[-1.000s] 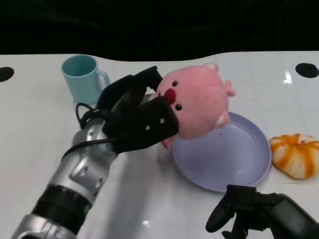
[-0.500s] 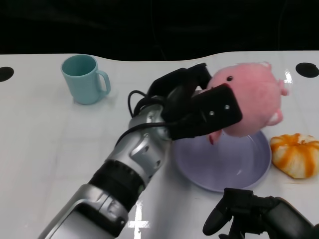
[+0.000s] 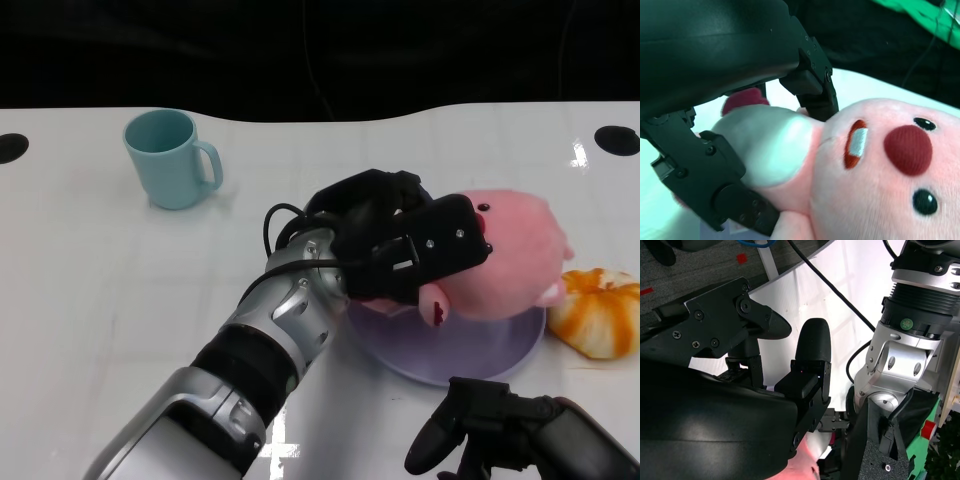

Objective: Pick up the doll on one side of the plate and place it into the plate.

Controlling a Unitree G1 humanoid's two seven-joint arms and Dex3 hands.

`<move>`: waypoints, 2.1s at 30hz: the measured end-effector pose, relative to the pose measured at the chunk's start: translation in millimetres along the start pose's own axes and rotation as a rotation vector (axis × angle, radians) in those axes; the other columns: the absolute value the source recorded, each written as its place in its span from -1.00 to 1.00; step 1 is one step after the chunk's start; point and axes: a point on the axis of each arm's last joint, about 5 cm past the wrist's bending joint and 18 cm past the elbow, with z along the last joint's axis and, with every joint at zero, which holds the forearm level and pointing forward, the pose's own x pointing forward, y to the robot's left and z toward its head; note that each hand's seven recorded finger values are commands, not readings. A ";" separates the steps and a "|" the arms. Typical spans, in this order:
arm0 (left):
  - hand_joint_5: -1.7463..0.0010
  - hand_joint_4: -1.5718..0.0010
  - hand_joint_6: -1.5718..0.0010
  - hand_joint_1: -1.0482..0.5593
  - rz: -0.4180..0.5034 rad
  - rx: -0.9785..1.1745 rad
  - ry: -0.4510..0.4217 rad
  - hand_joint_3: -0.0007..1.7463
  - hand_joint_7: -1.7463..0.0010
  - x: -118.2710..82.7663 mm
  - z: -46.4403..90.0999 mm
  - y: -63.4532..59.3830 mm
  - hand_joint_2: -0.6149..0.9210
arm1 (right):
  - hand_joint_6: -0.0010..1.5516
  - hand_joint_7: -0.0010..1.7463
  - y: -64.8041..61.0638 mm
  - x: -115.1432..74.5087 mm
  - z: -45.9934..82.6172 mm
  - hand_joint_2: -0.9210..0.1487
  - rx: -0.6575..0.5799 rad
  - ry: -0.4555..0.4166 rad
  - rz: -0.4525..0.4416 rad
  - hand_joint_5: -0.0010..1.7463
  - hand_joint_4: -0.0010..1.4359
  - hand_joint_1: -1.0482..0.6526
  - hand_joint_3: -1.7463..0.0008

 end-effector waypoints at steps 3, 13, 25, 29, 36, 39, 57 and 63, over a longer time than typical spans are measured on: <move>0.48 0.98 0.73 -0.55 -0.037 0.045 -0.040 -0.76 0.99 -0.9 2.5 3.0 1.00 | -0.22 0.38 -0.4 -0.3 0.4 -0.46 -0.003 -0.001 0.001 0.77 -0.12 0.06 -0.06; 1.00 1.00 0.97 -0.96 -0.122 0.172 -0.090 -0.64 1.00 -6.7 4.6 11.7 1.00 | -0.21 0.37 -2.7 -1.1 0.1 -0.49 -0.009 0.002 0.007 0.78 -0.10 0.07 -0.03; 0.92 0.87 0.85 -0.87 -0.084 0.102 -0.188 -0.66 0.94 -47.2 -12.9 38.2 1.00 | -0.23 0.41 -6.8 -3.0 -1.0 -0.47 0.010 -0.012 0.002 0.80 -0.10 0.11 -0.06; 0.82 0.72 0.72 -0.71 -0.043 0.016 -0.236 -0.68 0.88 -61.1 -18.6 43.1 1.00 | -0.24 0.41 -6.8 -3.1 -1.8 -0.48 0.022 -0.013 0.008 0.80 -0.11 0.09 -0.06; -0.07 0.76 0.41 -0.32 0.041 -0.291 -0.326 -0.80 0.80 -90.6 -35.0 46.7 1.00 | -0.23 0.41 -7.1 -3.2 -2.9 -0.48 0.018 -0.007 0.009 0.80 -0.10 0.09 -0.04; -0.21 0.62 0.25 -0.17 0.078 -0.432 -0.349 -0.85 0.72 -104.1 -43.1 43.9 1.00 | -0.23 0.40 -7.3 -3.4 -3.1 -0.48 0.016 -0.009 0.009 0.79 -0.10 0.10 -0.05; -0.99 -0.22 -0.13 0.08 0.207 -0.856 -0.319 0.76 -0.80 -169.0 -71.1 25.5 0.25 | -0.23 0.39 -7.8 -2.6 -4.5 -0.50 0.012 -0.002 0.014 0.80 -0.12 0.09 -0.03; -1.00 -0.23 -0.03 0.09 0.155 -0.977 -0.255 0.75 -0.97 -193.3 -69.2 24.1 0.25 | -0.23 0.39 -7.8 -3.0 -3.3 -0.50 0.007 -0.005 0.015 0.79 -0.12 0.08 -0.03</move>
